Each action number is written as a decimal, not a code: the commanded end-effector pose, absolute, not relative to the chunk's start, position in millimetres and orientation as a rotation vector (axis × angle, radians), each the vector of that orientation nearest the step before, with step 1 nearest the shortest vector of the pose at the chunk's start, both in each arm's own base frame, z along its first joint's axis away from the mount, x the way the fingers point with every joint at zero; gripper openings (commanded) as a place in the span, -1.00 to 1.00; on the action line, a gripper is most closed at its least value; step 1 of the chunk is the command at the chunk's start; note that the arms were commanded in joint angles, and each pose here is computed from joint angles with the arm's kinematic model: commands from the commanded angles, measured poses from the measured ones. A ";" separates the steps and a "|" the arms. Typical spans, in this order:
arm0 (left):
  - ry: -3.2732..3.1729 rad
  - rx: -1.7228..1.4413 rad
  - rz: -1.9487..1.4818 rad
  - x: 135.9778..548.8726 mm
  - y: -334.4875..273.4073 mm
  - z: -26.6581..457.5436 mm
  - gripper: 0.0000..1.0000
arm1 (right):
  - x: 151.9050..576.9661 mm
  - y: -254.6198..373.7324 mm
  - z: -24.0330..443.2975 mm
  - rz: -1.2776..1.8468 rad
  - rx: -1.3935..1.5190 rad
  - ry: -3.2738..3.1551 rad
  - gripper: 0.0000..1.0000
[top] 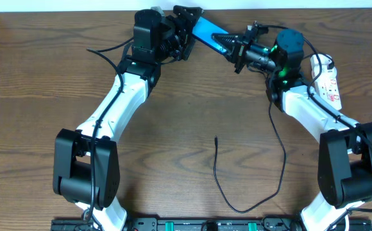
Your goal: Plug charger to phone and switch on socket
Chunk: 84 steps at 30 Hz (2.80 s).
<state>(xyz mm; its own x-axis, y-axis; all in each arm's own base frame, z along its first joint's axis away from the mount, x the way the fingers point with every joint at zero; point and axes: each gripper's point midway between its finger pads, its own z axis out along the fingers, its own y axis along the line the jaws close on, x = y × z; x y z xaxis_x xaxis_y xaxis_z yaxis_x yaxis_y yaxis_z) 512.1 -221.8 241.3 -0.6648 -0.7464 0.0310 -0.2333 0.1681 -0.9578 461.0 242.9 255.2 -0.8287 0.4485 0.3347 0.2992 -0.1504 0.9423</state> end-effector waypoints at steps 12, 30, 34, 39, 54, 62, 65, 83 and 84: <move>1.963 -0.921 -1.511 514.0 -217.7 253.2 0.40 | 452.3 255.6 270.3 2.206 0.854 1.981 -0.97; 1.964 -0.921 -1.511 514.0 -217.7 253.2 -0.29 | 443.6 267.7 277.2 2.238 0.786 1.987 -0.97; 1.963 -0.921 -1.511 514.0 -217.7 253.2 -0.51 | 440.8 272.4 277.2 2.243 0.777 1.996 -0.97; 1.963 -0.922 -1.510 514.0 -217.7 253.1 -0.78 | 437.8 277.1 277.2 2.249 0.768 2.005 -0.97; 1.952 -0.933 -1.495 516.0 -215.2 252.9 -0.85 | 435.7 280.8 277.2 2.230 0.714 2.007 -0.38; 1.924 -0.964 -1.475 524.0 -194.5 252.9 -0.85 | 438.6 277.4 277.2 2.198 0.671 1.992 0.98; 1.911 -0.979 -1.477 528.3 -178.5 253.6 -0.85 | 441.5 272.7 277.1 2.158 0.614 1.978 0.99; 2.076 -0.452 -1.839 478.9 -120.0 279.4 -0.85 | 469.2 202.1 271.3 1.738 0.129 1.854 0.98; 2.077 -0.381 -1.842 474.5 -120.7 280.9 -0.85 | 470.2 198.2 271.3 1.723 0.114 1.849 0.98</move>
